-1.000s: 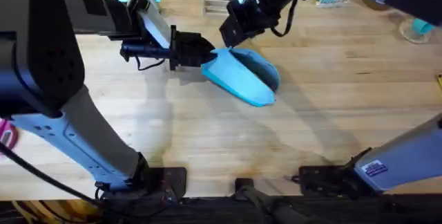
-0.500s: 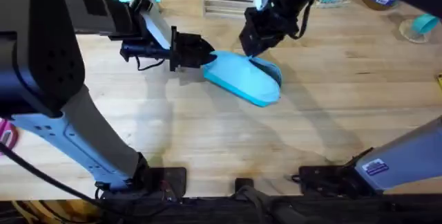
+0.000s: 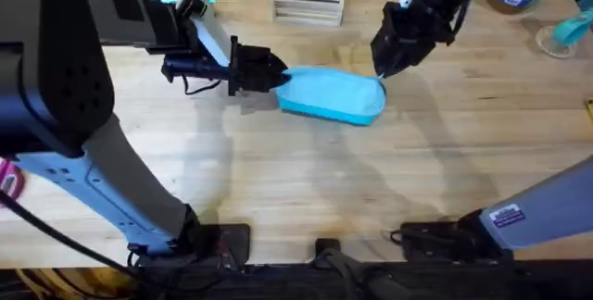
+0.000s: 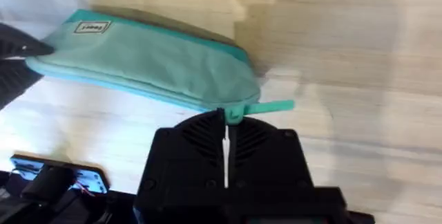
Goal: Unzip the bag, pick up the pens from the table one at a time and place them inside, then zip the bag closed.
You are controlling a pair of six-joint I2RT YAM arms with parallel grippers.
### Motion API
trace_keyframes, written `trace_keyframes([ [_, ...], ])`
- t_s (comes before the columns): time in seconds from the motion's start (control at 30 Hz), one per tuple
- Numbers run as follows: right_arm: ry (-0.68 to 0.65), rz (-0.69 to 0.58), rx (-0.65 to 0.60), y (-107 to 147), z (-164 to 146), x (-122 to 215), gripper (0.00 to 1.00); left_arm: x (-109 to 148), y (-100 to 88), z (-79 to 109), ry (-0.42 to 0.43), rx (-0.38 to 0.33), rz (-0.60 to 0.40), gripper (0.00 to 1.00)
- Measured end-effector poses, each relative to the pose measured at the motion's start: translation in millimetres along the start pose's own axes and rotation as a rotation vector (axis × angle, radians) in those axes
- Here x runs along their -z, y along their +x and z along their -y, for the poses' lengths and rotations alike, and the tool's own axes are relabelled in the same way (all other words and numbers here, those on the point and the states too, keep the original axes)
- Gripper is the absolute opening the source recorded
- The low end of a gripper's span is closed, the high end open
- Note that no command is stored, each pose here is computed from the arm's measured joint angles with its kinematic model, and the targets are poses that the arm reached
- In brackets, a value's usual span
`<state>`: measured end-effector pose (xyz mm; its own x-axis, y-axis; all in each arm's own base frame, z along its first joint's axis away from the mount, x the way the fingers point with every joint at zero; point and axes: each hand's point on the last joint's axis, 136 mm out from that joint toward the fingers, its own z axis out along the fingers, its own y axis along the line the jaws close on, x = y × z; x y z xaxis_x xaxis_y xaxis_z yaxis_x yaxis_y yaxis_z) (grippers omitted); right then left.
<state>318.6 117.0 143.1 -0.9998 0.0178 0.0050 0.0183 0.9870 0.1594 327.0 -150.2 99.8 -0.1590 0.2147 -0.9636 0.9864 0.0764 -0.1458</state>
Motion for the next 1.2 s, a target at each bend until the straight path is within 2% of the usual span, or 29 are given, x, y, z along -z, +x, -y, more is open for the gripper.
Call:
trace_keyframes([
  [0.17,0.024,-0.053,-0.06,15.5,10.6,-12.9,0.033,0.0,1.0,0.0,0.0,0.001,-0.006,0.042],
  [0.43,0.049,-0.141,-0.219,49.3,29.3,-72.0,0.033,-1.0,1.0,1.2,0.004,0.006,-0.007,0.042],
  [0.57,0.022,-0.166,-0.295,61.5,28.4,-86.0,0.033,-2.7,0.7,2.3,0.01,0.005,-0.007,0.042],
  [0.9,0.013,-0.145,-0.333,61.2,28.1,-83.8,0.033,-2.8,0.8,2.3,0.01,0.004,-0.008,0.042],
  [1.1,0.005,-0.055,-0.291,54.5,28.0,-60.9,0.035,-2.2,1.0,1.2,0.006,0.0,-0.009,0.042],
  [1.2,-0.014,0.032,-0.248,45.1,24.9,-38.9,0.16,-0.5,1.6,0.1,0.001,-0.001,-0.01,0.042],
])
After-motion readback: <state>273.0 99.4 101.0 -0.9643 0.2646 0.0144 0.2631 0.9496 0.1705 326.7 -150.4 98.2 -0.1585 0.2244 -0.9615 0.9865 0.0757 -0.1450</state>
